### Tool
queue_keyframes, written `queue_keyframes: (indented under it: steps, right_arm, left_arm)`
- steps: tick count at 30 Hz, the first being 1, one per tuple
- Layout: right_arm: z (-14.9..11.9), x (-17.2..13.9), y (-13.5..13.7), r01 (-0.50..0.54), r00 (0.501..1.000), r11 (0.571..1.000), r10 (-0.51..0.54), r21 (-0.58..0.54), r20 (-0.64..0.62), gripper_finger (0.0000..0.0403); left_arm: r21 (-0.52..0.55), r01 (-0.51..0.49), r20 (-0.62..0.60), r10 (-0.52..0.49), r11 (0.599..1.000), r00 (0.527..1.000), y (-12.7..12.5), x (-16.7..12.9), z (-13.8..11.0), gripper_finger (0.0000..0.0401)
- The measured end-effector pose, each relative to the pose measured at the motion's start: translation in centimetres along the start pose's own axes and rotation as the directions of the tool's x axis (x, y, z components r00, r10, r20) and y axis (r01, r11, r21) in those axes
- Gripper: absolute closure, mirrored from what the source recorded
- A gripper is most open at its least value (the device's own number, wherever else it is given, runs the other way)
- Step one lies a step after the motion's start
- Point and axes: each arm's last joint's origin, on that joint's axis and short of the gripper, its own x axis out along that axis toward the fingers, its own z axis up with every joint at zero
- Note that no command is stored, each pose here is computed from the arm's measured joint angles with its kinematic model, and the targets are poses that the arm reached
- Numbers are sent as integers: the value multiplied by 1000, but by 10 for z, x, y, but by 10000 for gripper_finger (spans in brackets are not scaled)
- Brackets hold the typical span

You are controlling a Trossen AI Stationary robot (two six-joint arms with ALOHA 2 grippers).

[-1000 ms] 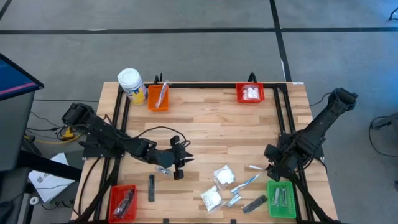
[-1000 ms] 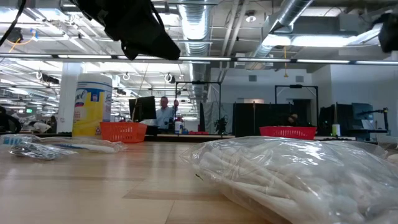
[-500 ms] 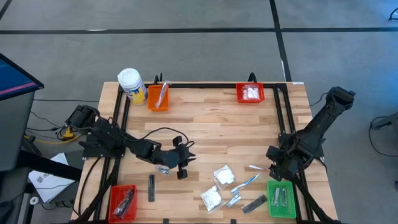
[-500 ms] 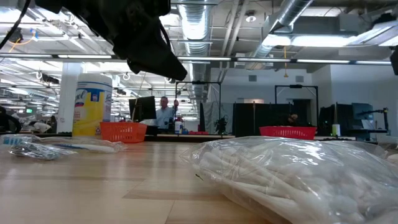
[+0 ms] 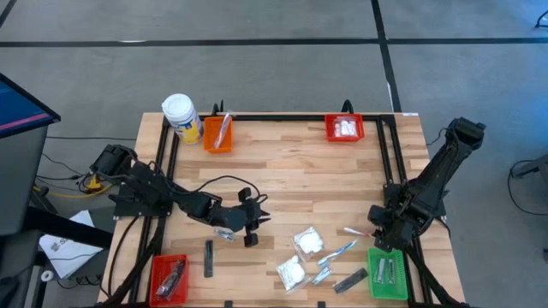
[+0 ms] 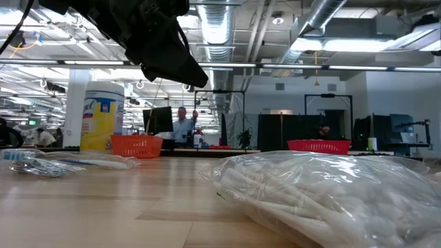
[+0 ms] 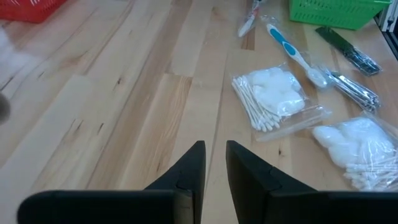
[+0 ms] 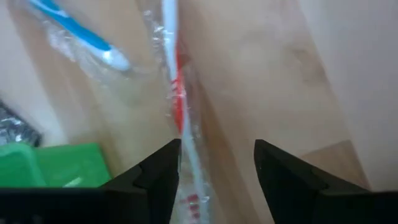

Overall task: Pick & Place Travel size toiletries
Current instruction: Put the right red toothbrush into the orange bin

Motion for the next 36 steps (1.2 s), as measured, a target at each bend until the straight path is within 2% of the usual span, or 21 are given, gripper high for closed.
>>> queue_keyframes:
  steps: [6, 11, 15, 23, 30, 36]
  right_arm:
    - [1, -2, 7, -62, 998, 998, 62, 0, 14, 263]
    - [4, -3, 18, -172, 984, 984, 173, -40, 42, 300]
    - [3, -2, 18, -177, 983, 983, 179, -44, 44, 317]
    - [-1, 10, 7, -139, 989, 990, 140, -25, 36, 327]
    - [-3, 18, 4, -162, 986, 987, 163, -19, 40, 327]
    - [-1, 18, 2, -135, 988, 989, 138, -56, 69, 330]
  left_arm:
    - [-2, 1, 2, -1, 1000, 1000, 0, 0, 0, 344]
    - [-4, 3, 7, -3, 1000, 1000, 0, 0, 1, 344]
    - [-4, 3, 7, -3, 1000, 1000, 0, 0, 1, 344]
    - [-4, 3, 7, -3, 1000, 1000, 0, 0, 1, 344]
    - [-4, 3, 6, -3, 1000, 1000, 0, 0, 1, 344]
    - [-3, 3, 6, -3, 1000, 1000, 0, 0, 1, 344]
